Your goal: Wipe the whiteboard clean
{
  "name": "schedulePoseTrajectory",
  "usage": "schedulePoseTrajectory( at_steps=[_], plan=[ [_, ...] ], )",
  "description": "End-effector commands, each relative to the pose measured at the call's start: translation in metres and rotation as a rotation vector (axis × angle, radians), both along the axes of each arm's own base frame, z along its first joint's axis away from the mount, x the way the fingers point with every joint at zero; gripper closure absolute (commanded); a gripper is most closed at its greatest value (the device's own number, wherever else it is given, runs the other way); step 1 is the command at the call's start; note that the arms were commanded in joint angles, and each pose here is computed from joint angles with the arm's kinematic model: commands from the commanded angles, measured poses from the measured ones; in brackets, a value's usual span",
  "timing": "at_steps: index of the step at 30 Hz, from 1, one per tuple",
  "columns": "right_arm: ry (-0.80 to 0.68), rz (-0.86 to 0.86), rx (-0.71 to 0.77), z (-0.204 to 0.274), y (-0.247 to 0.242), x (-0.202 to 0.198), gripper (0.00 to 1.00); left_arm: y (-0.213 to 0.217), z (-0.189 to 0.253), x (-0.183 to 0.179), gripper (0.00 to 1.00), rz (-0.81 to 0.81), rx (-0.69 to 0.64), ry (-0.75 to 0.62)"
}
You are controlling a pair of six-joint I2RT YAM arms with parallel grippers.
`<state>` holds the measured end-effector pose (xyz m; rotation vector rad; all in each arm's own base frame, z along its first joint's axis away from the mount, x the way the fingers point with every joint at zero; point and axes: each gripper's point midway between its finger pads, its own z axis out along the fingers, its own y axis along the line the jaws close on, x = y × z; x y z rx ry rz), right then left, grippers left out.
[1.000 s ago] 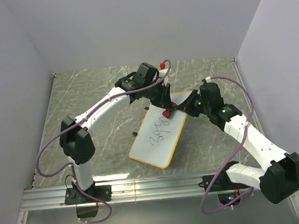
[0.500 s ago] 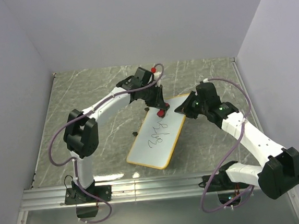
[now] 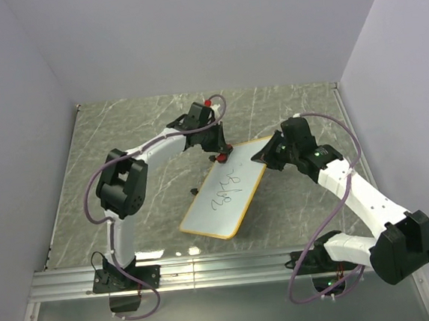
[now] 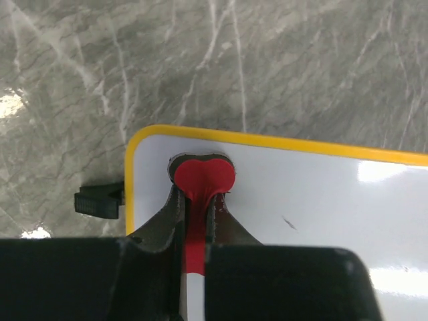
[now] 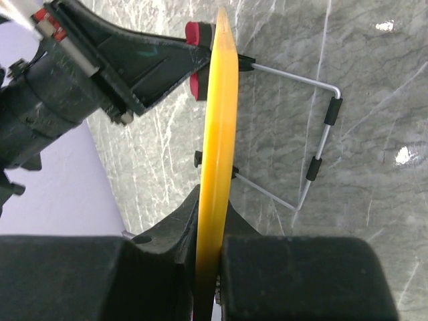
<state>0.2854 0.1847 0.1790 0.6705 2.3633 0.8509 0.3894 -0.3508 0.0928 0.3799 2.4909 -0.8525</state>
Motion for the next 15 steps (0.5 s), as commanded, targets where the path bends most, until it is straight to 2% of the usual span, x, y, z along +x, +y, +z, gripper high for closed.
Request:
schedulePoseTrajectory(
  at_steps=[1, 6, 8, 12, 15],
  plan=[
    [-0.103, 0.114, -0.143, 0.006, -0.006, 0.001, 1.00, -0.042, 0.035, -0.056, 1.00, -0.203, -0.112, -0.004],
    [-0.089, 0.118, -0.152, 0.003, -0.004, 0.005, 1.00, -0.053, 0.093, -0.111, 1.00, -0.357, -0.230, -0.008],
    [-0.081, 0.119, -0.157, 0.001, -0.004, 0.007, 1.00, -0.048, 0.111, -0.126, 1.00, -0.368, -0.255, -0.015],
    [-0.074, 0.110, -0.149, -0.001, -0.002, 0.010, 1.00, -0.033, 0.128, -0.149, 1.00, -0.376, -0.270, -0.024],
    [-0.070, 0.107, -0.142, -0.002, -0.001, 0.012, 1.00, -0.021, 0.124, -0.157, 1.00, -0.358, -0.237, -0.016]
  ],
)
